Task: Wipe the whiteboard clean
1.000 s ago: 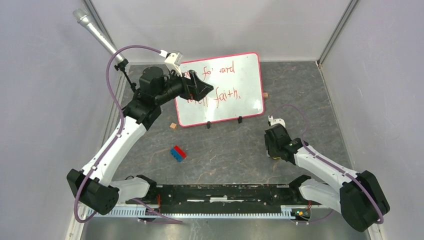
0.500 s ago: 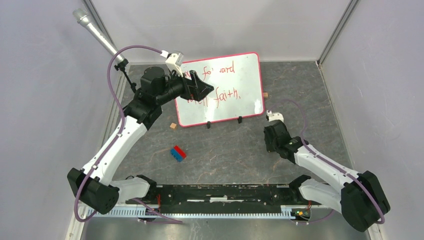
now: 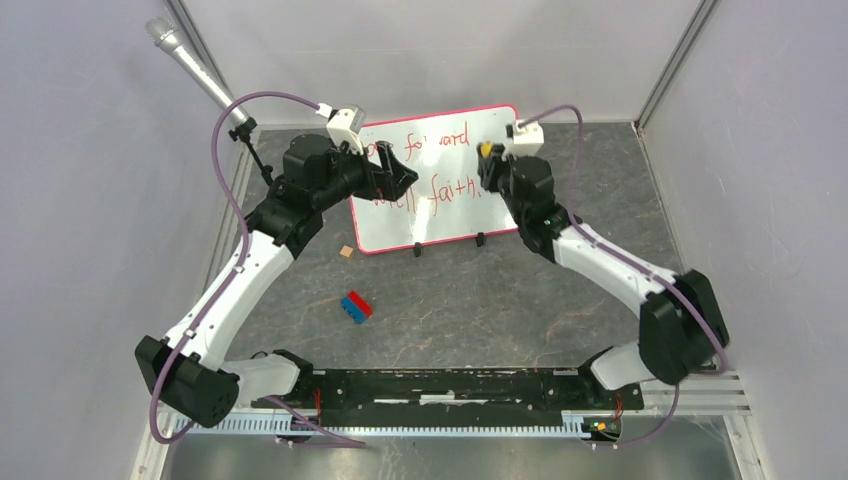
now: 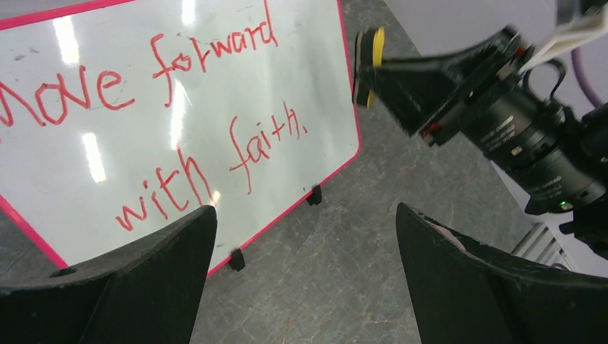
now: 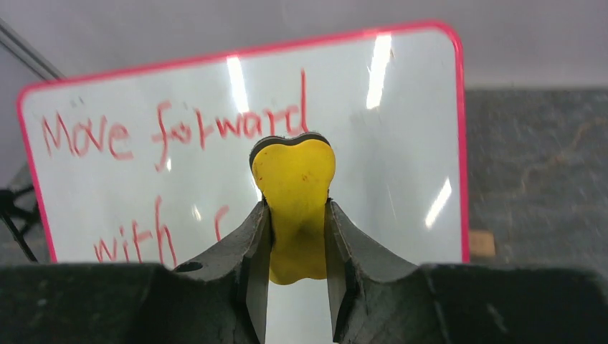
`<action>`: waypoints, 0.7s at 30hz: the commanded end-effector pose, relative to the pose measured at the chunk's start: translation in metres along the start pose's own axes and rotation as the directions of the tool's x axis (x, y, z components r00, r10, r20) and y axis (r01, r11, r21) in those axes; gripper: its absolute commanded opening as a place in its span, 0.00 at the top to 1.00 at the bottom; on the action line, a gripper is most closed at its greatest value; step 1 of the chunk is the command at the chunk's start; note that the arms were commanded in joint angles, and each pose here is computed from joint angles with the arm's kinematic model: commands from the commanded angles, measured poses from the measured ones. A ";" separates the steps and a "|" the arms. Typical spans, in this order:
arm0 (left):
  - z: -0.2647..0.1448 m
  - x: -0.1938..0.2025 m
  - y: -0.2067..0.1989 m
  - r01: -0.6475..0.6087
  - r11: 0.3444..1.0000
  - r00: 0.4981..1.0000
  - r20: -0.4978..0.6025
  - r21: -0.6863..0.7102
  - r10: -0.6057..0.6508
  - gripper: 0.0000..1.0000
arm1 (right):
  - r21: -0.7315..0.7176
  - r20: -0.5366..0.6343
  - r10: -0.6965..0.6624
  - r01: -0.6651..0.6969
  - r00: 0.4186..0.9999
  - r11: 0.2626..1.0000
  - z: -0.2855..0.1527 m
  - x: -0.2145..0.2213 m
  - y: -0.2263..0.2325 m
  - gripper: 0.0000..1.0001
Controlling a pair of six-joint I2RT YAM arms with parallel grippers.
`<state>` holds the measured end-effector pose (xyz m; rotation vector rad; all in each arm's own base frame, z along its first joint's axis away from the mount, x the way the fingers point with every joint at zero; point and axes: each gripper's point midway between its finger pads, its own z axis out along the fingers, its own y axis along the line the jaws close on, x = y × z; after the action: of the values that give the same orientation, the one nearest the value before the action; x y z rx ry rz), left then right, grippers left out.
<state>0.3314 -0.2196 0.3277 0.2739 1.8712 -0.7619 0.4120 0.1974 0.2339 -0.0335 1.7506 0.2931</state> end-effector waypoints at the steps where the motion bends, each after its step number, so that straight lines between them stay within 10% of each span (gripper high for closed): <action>1: 0.002 -0.016 0.018 -0.011 0.998 0.999 0.030 -0.070 0.014 0.00 | -0.013 0.230 0.020 -0.017 0.973 1.000 0.039 -0.079 0.024 0.86; 21: -0.004 0.047 0.151 0.216 0.877 0.967 -0.031 -0.428 -0.253 0.08 | -0.071 0.137 -0.193 0.204 0.972 0.976 0.099 -0.064 0.037 0.83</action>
<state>0.3938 -0.1311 0.2443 -0.1272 2.0972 -0.5283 0.5103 0.2406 0.2666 -0.2093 1.6490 0.1825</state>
